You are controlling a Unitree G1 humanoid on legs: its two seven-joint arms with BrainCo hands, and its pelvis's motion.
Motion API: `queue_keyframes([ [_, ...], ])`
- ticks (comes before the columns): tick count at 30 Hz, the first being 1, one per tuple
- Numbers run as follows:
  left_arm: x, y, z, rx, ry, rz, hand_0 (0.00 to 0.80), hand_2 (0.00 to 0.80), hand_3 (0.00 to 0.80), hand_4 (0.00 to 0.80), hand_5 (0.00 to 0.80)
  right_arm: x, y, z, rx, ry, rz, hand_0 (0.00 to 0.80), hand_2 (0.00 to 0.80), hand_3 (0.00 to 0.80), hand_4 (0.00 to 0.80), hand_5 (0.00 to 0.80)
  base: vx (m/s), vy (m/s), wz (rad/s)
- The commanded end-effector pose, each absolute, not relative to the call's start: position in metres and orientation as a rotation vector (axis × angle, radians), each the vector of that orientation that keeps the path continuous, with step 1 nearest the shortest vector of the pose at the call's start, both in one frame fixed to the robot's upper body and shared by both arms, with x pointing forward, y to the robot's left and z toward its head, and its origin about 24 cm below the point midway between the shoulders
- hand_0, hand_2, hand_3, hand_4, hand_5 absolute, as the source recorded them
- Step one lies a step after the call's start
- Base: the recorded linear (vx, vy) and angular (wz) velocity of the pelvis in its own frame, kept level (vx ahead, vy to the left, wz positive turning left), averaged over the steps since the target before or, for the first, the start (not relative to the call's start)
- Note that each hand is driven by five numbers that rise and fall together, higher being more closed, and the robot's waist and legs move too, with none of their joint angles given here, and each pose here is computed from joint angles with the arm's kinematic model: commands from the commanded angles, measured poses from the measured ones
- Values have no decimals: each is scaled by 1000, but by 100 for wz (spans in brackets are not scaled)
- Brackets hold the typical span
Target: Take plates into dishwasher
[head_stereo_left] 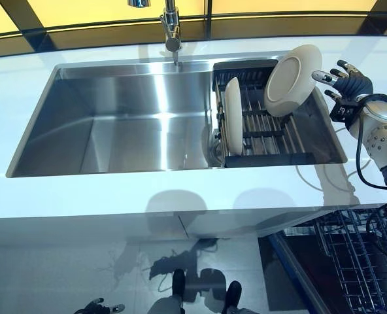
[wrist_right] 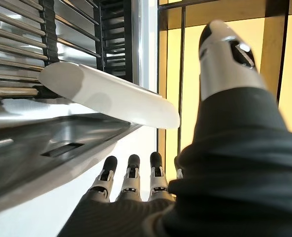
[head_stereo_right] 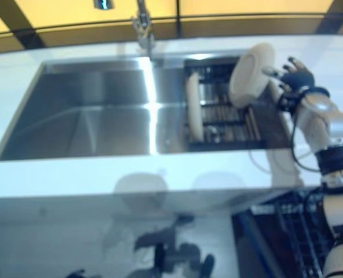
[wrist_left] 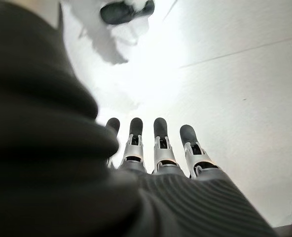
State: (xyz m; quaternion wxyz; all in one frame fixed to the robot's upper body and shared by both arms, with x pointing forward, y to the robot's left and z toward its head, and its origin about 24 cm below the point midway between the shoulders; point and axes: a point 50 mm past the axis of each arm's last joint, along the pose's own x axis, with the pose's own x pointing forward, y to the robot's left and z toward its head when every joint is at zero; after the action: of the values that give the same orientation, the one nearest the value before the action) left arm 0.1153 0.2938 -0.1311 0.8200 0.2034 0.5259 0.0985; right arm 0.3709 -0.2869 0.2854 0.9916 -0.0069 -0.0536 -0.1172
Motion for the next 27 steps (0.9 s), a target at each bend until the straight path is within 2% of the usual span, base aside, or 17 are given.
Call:
queue_keyframes([
  [1, 113, 302, -127, 461, 1071, 306, 0, 0, 0, 0, 0, 365, -272, 326, -36, -255, -199, 0, 0, 0, 0, 0, 1, 2, 6],
  [27, 95, 306, -129, 437, 1108, 290, 0, 0, 0, 0, 0, 367, -271, 329, 1, -252, -216, 0, 0, 0, 0, 0, 8, 4, 1],
])
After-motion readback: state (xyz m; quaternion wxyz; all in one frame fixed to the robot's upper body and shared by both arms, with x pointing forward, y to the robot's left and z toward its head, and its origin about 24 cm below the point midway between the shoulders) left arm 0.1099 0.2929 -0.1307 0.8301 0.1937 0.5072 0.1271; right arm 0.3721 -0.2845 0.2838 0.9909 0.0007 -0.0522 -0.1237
